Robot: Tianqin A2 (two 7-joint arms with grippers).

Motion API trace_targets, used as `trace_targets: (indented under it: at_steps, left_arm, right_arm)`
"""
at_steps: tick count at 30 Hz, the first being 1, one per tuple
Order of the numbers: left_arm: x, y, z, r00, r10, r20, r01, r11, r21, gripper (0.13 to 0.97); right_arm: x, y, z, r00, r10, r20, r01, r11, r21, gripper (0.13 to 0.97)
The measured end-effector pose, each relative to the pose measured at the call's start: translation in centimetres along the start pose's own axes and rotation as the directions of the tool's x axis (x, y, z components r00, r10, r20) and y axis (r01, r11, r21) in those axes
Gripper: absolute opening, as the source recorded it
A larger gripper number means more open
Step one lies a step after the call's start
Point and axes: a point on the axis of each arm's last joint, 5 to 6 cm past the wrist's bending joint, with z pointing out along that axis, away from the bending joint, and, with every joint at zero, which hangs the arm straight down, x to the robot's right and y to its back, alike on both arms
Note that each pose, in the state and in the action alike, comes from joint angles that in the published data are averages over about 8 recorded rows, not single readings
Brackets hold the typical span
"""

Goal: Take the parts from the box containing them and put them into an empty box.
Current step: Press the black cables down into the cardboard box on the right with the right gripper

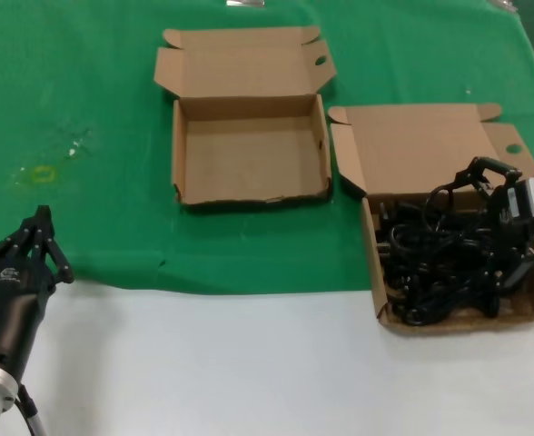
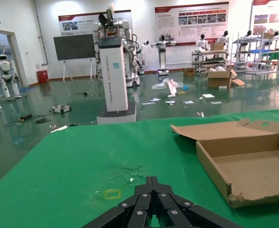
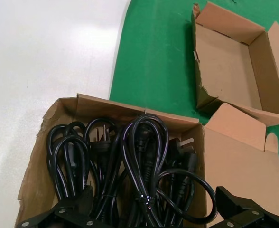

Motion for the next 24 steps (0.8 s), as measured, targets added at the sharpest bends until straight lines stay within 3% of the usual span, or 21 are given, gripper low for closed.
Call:
trace_targets:
  at_steps: [5, 14, 22, 24]
  left_arm:
    - [0.00, 0.00, 0.00, 1.000, 0.000, 0.000, 0.000, 1.000, 0.000, 0.144]
    - [0.00, 0.00, 0.00, 1.000, 0.000, 0.000, 0.000, 1.000, 0.000, 0.144]
    - [0.00, 0.00, 0.00, 1.000, 0.000, 0.000, 0.000, 1.000, 0.000, 0.144]
    - [0.00, 0.00, 0.00, 1.000, 0.000, 0.000, 0.000, 1.000, 0.000, 0.144]
  right_arm:
    - [-0.04, 0.02, 0.44, 1.000, -0.005, 0.004, 0.005, 1.000, -0.007, 0.924]
    - [-0.31, 0.37, 0.67, 1.000, 0.007, 0.008, -0.007, 1.000, -0.017, 0.811]
    - [-0.33, 0.55, 0.60, 1.000, 0.023, 0.005, -0.023, 1.000, -0.020, 0.627]
    - [-0.36, 0.58, 0.60, 1.000, 0.026, 0.006, -0.026, 0.999, -0.020, 0.627]
